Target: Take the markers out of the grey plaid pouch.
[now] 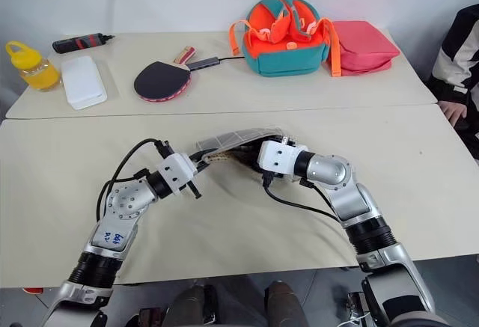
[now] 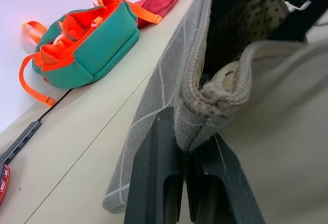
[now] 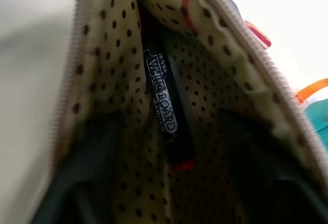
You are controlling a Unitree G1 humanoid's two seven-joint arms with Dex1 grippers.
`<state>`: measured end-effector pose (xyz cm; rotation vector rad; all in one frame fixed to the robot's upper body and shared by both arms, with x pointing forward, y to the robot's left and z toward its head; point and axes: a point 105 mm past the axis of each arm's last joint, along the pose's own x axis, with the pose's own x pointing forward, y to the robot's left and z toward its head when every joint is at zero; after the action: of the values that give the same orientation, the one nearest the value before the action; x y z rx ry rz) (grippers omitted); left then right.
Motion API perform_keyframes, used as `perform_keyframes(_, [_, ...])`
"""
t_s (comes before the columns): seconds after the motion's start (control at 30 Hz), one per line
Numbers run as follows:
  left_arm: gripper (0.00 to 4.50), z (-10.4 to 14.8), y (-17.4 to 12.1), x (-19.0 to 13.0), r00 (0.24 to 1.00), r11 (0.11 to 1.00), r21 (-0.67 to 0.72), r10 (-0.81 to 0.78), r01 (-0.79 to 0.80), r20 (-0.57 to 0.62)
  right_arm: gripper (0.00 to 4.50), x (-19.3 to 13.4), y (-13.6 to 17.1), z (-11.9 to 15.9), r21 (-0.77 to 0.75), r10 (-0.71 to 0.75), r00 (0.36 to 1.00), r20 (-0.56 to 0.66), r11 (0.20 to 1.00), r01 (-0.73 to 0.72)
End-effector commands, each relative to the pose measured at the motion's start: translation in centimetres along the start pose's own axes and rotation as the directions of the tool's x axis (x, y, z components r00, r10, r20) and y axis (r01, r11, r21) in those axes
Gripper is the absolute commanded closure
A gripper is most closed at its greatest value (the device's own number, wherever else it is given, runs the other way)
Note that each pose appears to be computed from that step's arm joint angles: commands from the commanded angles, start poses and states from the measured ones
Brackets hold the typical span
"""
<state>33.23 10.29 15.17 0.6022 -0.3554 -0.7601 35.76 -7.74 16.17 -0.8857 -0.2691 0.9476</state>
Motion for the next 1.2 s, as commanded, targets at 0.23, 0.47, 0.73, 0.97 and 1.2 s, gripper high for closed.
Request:
perform_keyframes(0.23, [4.5, 1.3, 1.3, -0.1, 0.997, 0.996, -0.084, 0.038, -0.033, 0.06, 0.34, -0.2, -0.6, 1.2, -0.008, 0.001, 0.999, 0.034, 1.0, 0.0])
perform_keyframes(0.47, [4.5, 1.0, 1.5, -0.3, 0.998, 0.961, -0.269, -0.046, 0.057, 0.049, 1.17, -1.7, -1.9, 2.8, -0.1, 0.156, 0.988, -0.001, 0.983, -0.155])
perform_keyframes(0.73, [4.5, 2.0, 1.2, 0.2, 0.981, 0.842, -0.506, -0.185, 0.185, 0.051, 1.17, -3.4, -4.0, 5.0, -0.057, 0.326, 0.943, -0.062, 0.943, -0.329])
perform_keyframes(0.97, [4.5, 5.9, 0.5, 1.0, 0.959, 0.735, -0.616, -0.232, 0.284, 0.165, 1.17, -4.4, -4.0, 5.2, 0.018, 0.437, 0.895, -0.092, 0.899, -0.437])
perform_keyframes(1.2, [4.5, 4.2, -0.3, 2.0, 0.977, 0.787, -0.584, -0.211, 0.196, 0.044, 1.54, -7.3, -5.3, 8.7, 0.26, 0.497, 0.858, 0.127, 0.818, -0.513])
